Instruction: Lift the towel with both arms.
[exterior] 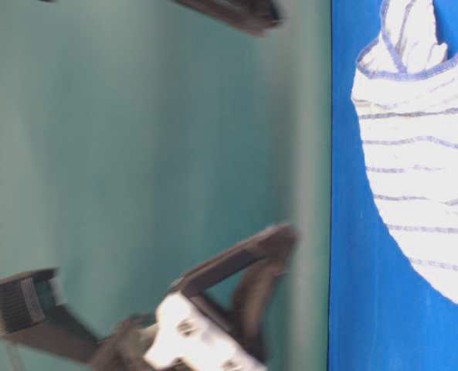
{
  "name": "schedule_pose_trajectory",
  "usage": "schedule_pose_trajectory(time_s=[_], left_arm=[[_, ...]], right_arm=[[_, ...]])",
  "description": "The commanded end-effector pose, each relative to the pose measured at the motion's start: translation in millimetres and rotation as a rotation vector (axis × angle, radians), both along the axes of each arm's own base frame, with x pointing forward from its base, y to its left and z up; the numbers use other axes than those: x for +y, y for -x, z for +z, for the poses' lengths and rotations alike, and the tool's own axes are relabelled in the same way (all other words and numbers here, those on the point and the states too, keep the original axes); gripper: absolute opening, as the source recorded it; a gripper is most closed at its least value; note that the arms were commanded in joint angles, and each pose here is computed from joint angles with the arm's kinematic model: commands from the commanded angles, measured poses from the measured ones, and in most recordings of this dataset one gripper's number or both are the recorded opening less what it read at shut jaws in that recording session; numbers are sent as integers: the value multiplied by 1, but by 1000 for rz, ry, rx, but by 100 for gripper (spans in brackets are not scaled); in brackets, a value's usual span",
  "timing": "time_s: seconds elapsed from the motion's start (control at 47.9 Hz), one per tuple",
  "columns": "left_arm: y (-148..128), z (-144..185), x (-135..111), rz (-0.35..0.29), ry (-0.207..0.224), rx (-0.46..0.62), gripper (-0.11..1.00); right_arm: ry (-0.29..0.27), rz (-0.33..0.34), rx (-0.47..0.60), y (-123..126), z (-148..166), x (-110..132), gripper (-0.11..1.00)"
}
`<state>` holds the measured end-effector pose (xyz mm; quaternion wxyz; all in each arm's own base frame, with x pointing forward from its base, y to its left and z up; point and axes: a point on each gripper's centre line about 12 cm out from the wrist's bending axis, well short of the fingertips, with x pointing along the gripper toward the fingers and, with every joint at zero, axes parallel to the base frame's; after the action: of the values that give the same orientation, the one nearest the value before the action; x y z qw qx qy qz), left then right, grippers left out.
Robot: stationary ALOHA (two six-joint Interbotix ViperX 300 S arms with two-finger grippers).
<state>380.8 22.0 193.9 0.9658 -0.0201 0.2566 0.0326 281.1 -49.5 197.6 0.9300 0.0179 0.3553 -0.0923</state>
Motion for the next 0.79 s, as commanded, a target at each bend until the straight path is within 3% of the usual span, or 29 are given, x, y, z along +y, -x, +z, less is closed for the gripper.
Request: schedule_pose_trajectory(time_s=[0.0, 0.417, 0.772], left_arm=[[-8, -12, -2, -7, -3, -11, 92], [-19, -92, -1, -4, 2, 100, 92], [-21, -105, -1, -4, 2, 114, 90]], right_arm=[[-8, 6, -11, -6, -10, 0, 65], [-49, -21, 73, -18, -76, -15, 64], [-69, -31, 121, -24, -105, -20, 64]])
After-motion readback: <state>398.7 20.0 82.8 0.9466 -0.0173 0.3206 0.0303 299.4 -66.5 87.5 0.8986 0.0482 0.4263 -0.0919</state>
